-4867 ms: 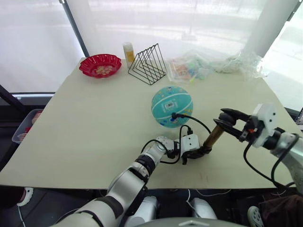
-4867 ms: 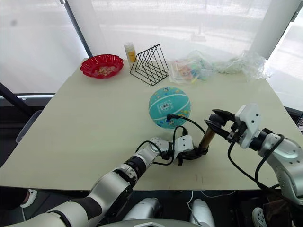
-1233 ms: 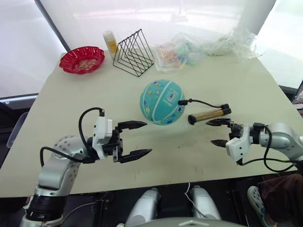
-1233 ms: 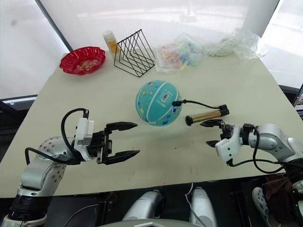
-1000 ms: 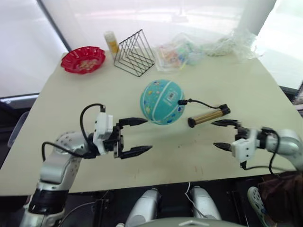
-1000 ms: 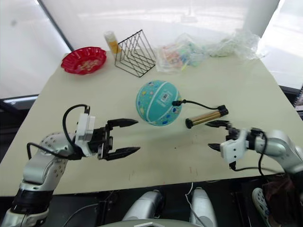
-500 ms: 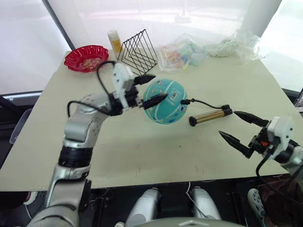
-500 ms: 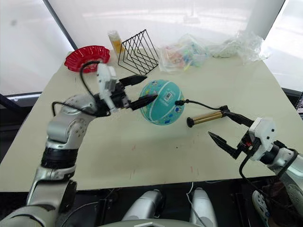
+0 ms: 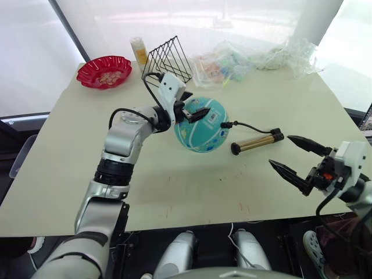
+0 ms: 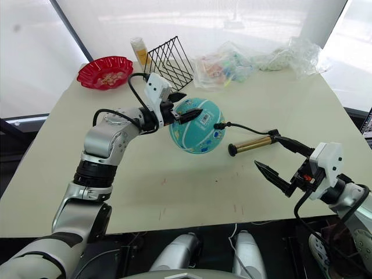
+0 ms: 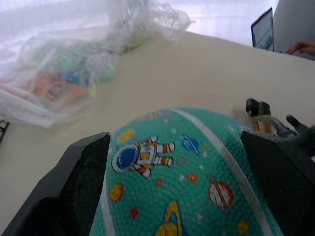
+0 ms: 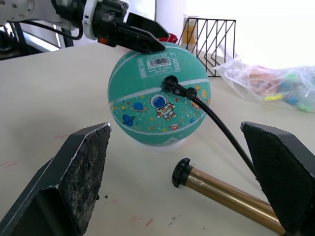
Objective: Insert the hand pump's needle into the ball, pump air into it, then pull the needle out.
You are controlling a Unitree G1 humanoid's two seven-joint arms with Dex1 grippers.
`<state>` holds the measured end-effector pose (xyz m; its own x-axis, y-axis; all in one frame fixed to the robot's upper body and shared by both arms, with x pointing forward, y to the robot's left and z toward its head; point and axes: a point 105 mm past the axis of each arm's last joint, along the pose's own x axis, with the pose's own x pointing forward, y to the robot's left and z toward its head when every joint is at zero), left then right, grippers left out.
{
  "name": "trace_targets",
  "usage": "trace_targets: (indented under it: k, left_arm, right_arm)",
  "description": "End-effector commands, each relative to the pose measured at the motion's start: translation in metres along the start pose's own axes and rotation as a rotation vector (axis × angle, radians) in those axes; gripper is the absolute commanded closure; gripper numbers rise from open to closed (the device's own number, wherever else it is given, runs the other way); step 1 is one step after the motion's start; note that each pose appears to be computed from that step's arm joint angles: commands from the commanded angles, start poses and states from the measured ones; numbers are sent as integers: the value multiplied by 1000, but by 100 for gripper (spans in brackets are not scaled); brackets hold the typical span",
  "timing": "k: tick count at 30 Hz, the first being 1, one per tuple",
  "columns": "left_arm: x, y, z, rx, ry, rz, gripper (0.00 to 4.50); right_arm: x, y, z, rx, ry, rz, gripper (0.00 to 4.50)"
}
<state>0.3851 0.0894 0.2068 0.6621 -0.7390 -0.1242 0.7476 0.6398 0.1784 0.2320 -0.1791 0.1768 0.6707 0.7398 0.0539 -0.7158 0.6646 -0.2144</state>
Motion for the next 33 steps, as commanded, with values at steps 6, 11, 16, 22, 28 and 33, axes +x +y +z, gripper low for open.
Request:
trace_targets:
  k: [6,11,16,22,28,33]
  left_arm:
    - [10,-1,-31,14,71,-41,0]
    - [18,-8,-38,34,23,-120,0]
    - [26,-9,-61,-11,46,-159,0]
    - [33,-11,-78,-13,73,-181,0]
    - [36,-11,-86,-40,77,-168,0]
    - [38,-14,-89,-35,83,-172,0]
  right_arm:
    - [21,-10,13,-141,22,47,6]
    - [39,-12,16,-192,63,98,6]
    - [72,-20,14,-335,162,204,6]
    - [97,-28,6,-466,250,321,6]
    - [111,-36,1,-555,285,378,6]
    - [126,-47,-4,-749,317,426,6]
